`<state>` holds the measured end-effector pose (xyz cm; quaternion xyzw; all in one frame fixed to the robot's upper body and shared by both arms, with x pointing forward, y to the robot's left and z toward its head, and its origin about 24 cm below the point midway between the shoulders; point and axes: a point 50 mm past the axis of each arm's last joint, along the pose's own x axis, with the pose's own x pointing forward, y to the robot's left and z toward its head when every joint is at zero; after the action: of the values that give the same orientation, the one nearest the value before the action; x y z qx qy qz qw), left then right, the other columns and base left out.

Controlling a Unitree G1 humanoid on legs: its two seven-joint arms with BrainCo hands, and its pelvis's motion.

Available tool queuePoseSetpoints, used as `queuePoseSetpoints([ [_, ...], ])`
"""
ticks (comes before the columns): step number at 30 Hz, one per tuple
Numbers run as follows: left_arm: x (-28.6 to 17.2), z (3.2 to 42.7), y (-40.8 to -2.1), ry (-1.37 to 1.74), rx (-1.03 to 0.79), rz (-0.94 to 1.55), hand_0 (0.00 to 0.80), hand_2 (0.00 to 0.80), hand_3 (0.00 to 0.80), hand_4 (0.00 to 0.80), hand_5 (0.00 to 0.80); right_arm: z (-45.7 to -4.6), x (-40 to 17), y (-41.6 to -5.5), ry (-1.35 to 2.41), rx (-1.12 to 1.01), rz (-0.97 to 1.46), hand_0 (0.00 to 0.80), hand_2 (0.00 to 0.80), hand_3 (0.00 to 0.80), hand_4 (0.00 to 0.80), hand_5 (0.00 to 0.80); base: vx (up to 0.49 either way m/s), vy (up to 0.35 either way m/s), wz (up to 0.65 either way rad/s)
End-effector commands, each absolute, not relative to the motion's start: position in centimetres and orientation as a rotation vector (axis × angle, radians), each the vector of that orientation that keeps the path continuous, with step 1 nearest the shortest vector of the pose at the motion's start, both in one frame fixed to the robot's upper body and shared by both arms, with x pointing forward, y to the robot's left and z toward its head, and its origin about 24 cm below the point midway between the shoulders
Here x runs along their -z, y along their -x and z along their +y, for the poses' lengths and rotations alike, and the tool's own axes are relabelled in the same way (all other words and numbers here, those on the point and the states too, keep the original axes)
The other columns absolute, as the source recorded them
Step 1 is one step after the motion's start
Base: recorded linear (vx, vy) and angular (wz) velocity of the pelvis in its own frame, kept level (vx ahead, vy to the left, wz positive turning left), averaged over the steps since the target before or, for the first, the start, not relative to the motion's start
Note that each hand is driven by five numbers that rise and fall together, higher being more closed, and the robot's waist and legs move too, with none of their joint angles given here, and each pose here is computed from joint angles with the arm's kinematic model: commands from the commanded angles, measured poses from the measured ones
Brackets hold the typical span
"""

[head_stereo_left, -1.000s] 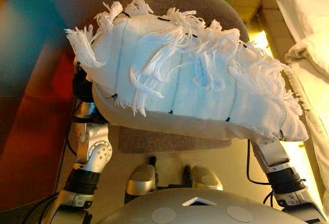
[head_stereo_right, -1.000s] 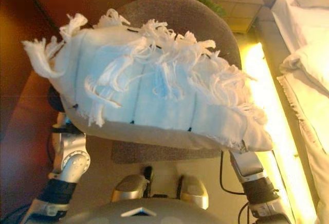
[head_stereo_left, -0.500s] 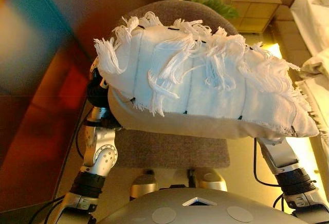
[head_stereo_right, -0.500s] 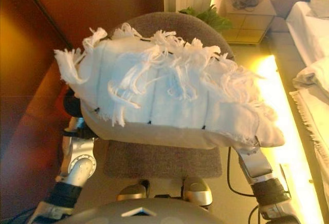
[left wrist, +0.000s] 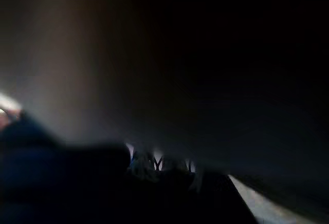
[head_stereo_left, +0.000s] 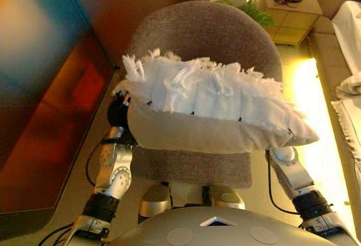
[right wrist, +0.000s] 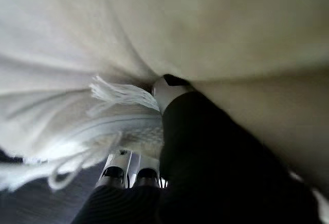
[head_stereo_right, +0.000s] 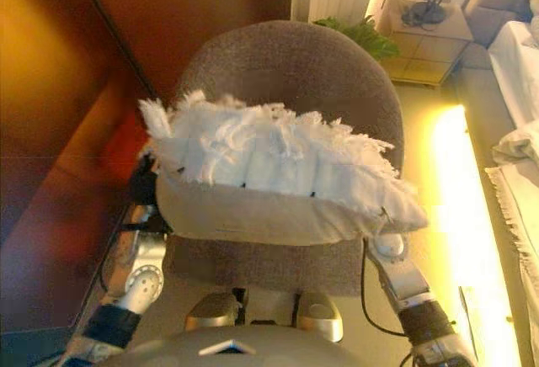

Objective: Pick up the cushion and take it to the sofa

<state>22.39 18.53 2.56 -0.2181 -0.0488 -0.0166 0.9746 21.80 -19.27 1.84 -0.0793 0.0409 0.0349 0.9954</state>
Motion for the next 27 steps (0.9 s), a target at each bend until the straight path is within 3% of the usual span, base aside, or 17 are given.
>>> queuePoseSetpoints([
  [1,-4.5,15.4,-23.5,0.358,0.220,-0.176,0.800,0.800,0.800,0.800,0.800,-16.3,-6.0,-24.0,0.029,-0.163,-0.157,0.800,0.800,0.800,0.800,0.800,0.064,0.062,0.10],
  [17,-8.2,11.3,-31.4,0.233,0.255,-0.297,0.800,0.800,0.800,0.800,0.800,-12.0,-9.1,-32.9,0.016,-0.095,-0.210,0.800,0.800,0.800,0.800,0.800,-0.089,-0.012,-0.02],
  [21,-7.9,10.1,-32.9,0.306,0.262,-0.221,0.800,0.800,0.800,0.800,0.800,-11.4,-10.0,-35.0,0.038,-0.109,-0.171,0.800,0.800,0.800,0.800,0.800,-0.044,-0.007,-0.02],
  [27,-10.1,9.7,-37.5,0.114,0.221,-0.127,0.800,0.800,0.800,0.800,0.800,-12.2,-12.7,-39.2,0.017,-0.061,-0.074,0.800,0.800,0.800,0.800,0.800,-0.089,-0.033,-0.03],
])
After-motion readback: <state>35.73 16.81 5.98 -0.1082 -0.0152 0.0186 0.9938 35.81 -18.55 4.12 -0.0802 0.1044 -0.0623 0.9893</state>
